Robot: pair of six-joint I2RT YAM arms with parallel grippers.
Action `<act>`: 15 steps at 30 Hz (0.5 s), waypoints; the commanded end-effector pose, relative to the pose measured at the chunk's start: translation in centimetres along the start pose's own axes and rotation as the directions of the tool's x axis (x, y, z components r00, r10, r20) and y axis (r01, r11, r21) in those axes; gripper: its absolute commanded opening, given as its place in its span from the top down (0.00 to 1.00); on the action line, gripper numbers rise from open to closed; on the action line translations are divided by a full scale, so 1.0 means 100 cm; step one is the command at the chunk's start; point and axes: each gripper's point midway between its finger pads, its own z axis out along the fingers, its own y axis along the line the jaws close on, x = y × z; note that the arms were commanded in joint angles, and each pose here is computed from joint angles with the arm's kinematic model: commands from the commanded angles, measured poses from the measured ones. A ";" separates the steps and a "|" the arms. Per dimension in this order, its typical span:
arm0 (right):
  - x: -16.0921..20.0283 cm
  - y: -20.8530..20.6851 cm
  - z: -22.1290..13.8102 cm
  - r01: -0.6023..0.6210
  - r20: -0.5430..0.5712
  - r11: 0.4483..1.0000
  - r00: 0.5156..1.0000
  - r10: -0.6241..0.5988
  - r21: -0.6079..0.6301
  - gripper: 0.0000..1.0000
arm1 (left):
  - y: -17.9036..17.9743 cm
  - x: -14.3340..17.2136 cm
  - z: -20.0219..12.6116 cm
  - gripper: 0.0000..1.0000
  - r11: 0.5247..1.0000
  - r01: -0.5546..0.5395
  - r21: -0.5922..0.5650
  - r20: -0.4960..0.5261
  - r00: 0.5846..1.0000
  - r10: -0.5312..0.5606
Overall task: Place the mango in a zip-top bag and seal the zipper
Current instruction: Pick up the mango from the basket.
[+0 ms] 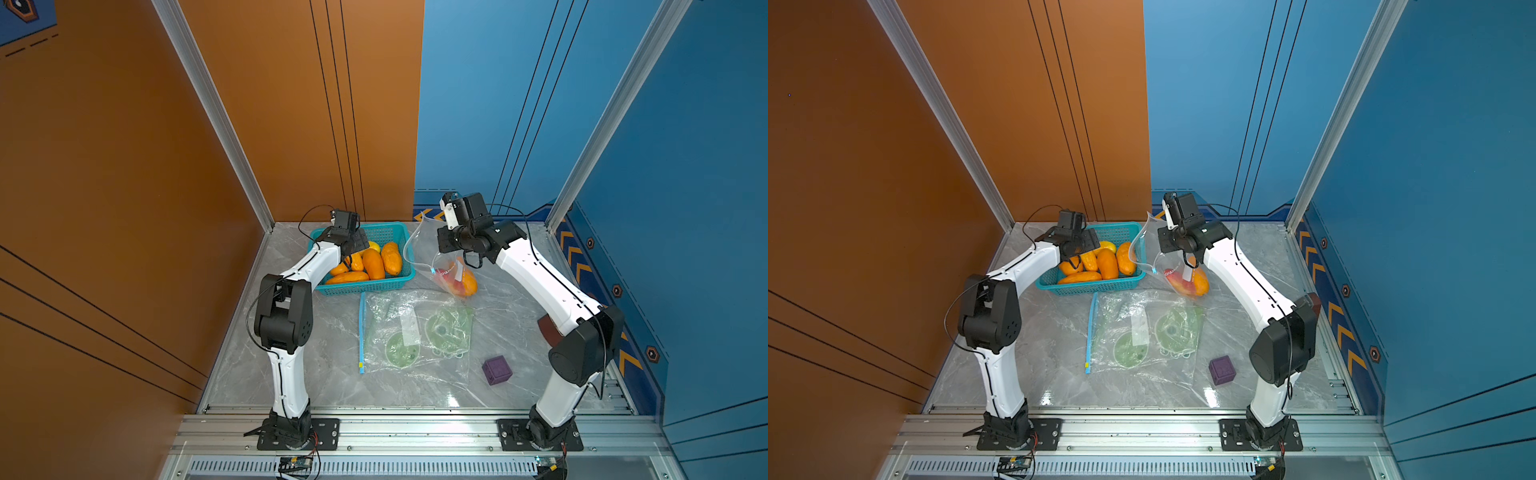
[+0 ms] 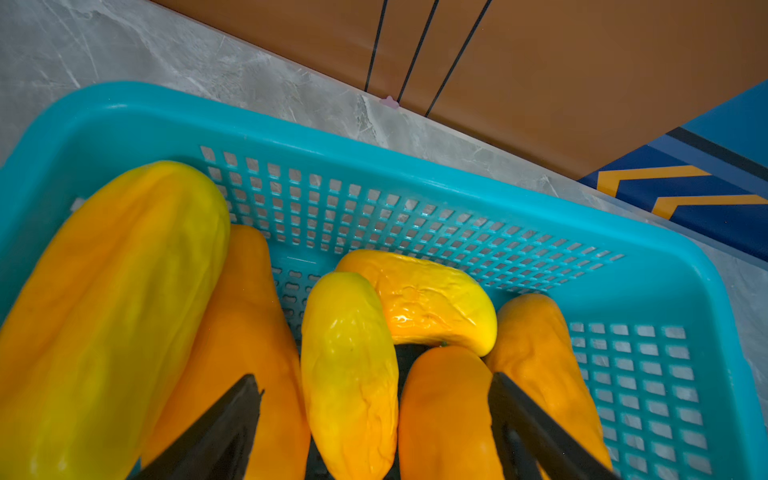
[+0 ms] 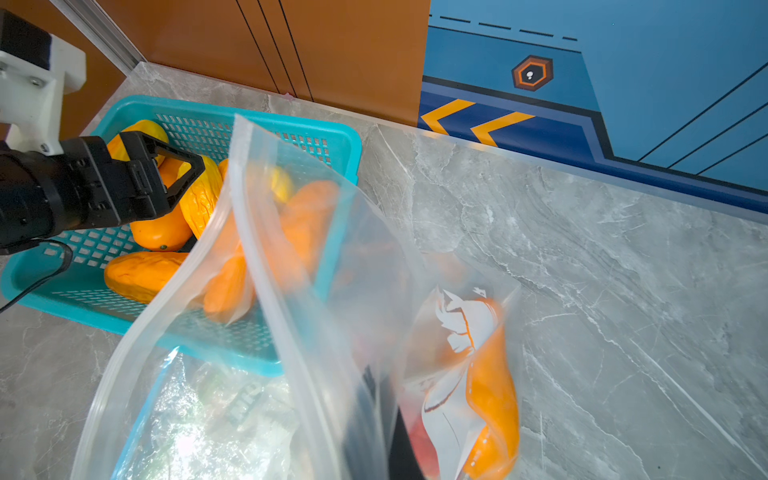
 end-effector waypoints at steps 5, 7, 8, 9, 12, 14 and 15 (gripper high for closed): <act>-0.002 0.001 -0.004 -0.006 0.001 1.000 1.000 0.006 0.018 1.00 | 0.003 0.006 0.021 0.17 0.999 -0.038 -0.026 -0.053 0.998 0.036; -0.002 0.001 -0.003 -0.007 0.000 1.000 1.000 0.007 0.020 1.00 | 0.006 0.009 0.026 0.19 0.999 -0.036 -0.039 -0.064 0.997 0.034; -0.002 0.001 -0.003 -0.007 -0.002 1.000 1.000 0.007 0.020 1.00 | 0.007 0.011 0.029 0.23 0.998 -0.037 -0.044 -0.070 0.997 0.034; -0.002 0.001 -0.003 -0.006 -0.001 1.000 1.000 0.006 0.020 1.00 | 0.008 0.012 0.031 0.25 0.998 -0.036 -0.051 -0.077 0.997 0.032; -0.001 0.002 -0.002 -0.004 -0.004 1.000 1.000 0.004 0.021 1.00 | 0.011 0.017 0.036 0.33 0.998 -0.027 -0.058 -0.091 0.996 0.022; 0.000 0.001 -0.001 -0.001 -0.007 1.000 1.000 0.001 0.025 1.00 | 0.013 0.019 0.036 0.36 0.998 -0.019 -0.061 -0.096 0.995 0.013; 0.001 0.000 0.000 0.000 -0.009 1.000 1.000 0.001 0.027 1.00 | 0.013 0.020 0.036 0.40 0.998 -0.016 -0.061 -0.099 0.995 0.009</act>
